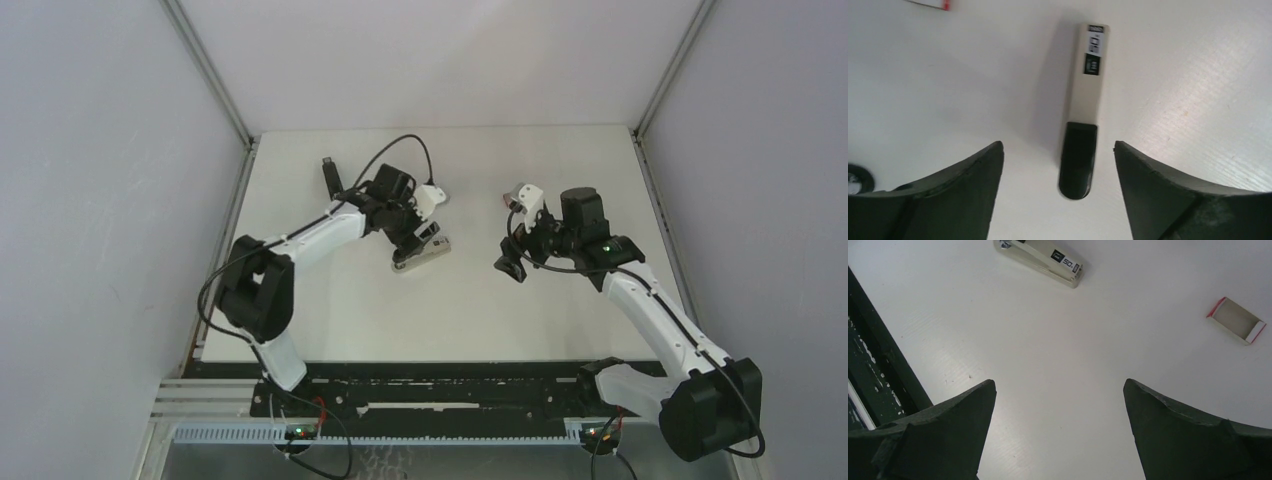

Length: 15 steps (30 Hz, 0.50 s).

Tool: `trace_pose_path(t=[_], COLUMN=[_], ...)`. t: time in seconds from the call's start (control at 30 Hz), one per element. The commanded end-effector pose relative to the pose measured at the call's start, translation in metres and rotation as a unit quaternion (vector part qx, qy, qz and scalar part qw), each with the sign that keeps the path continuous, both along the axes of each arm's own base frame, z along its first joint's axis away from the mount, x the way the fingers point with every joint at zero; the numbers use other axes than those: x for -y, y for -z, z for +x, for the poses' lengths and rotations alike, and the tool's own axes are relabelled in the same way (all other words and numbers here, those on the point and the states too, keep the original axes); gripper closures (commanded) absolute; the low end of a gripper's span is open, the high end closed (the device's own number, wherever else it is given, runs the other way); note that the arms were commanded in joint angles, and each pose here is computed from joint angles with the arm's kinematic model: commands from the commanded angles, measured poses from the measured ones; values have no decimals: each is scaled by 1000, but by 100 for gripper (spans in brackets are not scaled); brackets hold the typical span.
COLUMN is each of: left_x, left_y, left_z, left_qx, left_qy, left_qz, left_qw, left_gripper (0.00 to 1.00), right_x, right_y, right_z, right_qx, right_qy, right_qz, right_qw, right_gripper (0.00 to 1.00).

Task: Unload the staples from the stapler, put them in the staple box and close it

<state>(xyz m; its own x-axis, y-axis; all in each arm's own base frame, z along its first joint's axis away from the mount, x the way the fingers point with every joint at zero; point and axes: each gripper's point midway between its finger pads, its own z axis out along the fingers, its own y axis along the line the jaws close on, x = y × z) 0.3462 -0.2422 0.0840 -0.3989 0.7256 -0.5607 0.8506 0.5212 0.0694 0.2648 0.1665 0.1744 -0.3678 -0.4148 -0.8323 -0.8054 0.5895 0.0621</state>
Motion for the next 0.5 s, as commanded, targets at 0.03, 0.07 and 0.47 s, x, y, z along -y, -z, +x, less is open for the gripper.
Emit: trace_pose_path(t=[0.03,0.07,0.47], left_x=[-33,-43,-135], left_y=[-65,-65,-66], left_z=[20,19,-4], left_qx=[63,63,115], left_qy=[-65,-76,-176], left_qz=[-100,-105,-155], left_qw=[991,990,965], left_gripper=[4,2,0], right_x=[-24,-32,-122], right_y=[-13,-14,-29], right_z=[-11,-15,16], right_qx=[63,75,124], right_qy=[-91,-111,-233], right_qz=[0,-6,-45], right_qw=[994,991,964], right_gripper=[0,0,0])
